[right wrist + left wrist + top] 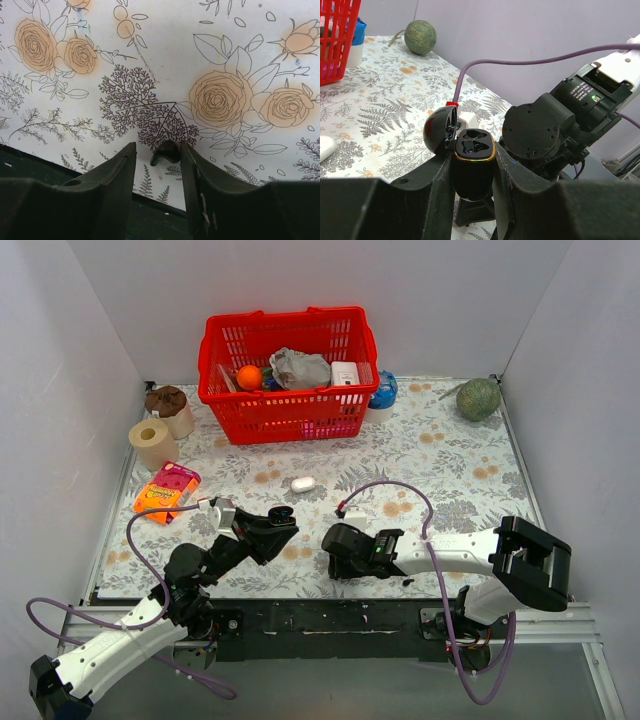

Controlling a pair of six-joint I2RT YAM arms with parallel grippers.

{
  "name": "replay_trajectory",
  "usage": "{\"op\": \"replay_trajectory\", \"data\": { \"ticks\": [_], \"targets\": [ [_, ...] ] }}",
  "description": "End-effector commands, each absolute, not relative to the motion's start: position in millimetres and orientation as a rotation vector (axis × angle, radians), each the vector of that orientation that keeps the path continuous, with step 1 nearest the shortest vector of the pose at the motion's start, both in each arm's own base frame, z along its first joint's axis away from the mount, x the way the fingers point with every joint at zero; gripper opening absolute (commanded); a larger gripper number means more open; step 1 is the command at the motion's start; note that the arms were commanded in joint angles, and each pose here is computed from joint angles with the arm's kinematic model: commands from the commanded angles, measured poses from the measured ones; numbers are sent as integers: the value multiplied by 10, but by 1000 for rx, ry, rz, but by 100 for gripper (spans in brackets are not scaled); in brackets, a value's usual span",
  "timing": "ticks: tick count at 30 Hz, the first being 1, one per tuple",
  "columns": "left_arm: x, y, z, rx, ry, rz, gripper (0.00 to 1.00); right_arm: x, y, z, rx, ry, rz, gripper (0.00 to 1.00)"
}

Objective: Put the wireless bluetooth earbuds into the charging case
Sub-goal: Pick up the earbud from the center of the board.

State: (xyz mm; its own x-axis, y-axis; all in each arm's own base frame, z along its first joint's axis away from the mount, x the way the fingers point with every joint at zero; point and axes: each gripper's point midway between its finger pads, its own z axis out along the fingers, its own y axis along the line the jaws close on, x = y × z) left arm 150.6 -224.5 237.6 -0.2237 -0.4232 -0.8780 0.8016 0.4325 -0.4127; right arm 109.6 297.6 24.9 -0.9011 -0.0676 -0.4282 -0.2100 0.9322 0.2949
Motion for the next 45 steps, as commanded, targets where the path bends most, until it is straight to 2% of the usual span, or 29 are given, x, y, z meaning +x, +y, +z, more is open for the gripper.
{"op": "replay_trajectory", "data": {
  "ticks": [1, 9, 14, 18, 22, 26, 33, 45],
  "targets": [
    [1486, -2234, 2569, 361, 1340, -1193, 0, 857, 2585, -50, -224, 2790, 284, 46],
    [1482, -2237, 2551, 359, 1345, -1198, 0, 824, 2544, -80, -237, 2799, 260, 32],
    [1478, -2236, 2547, 356, 1346, -1202, 0, 868, 2533, -100, -299, 2778, 222, 13],
    [1480, -2233, 2548, 356, 1347, -1199, 0, 994, 2526, -120, -486, 2705, 143, 1],
    [1482, -2218, 2551, 352, 1345, -1194, 0, 1172, 2473, -87, -779, 2567, 28, 1],
    [1493, -2206, 2533, 344, 1347, -1186, 0, 1435, 2480, 51, -927, 2404, -66, 1],
    [1524, -2194, 2573, 343, 1338, -1164, 0, 1658, 2608, 409, -912, 2311, -3, 1],
    [1572, -2220, 2917, 321, 1195, -1180, 0, 1813, 2864, 2288, -698, 2007, 382, 1]
  ]
}}
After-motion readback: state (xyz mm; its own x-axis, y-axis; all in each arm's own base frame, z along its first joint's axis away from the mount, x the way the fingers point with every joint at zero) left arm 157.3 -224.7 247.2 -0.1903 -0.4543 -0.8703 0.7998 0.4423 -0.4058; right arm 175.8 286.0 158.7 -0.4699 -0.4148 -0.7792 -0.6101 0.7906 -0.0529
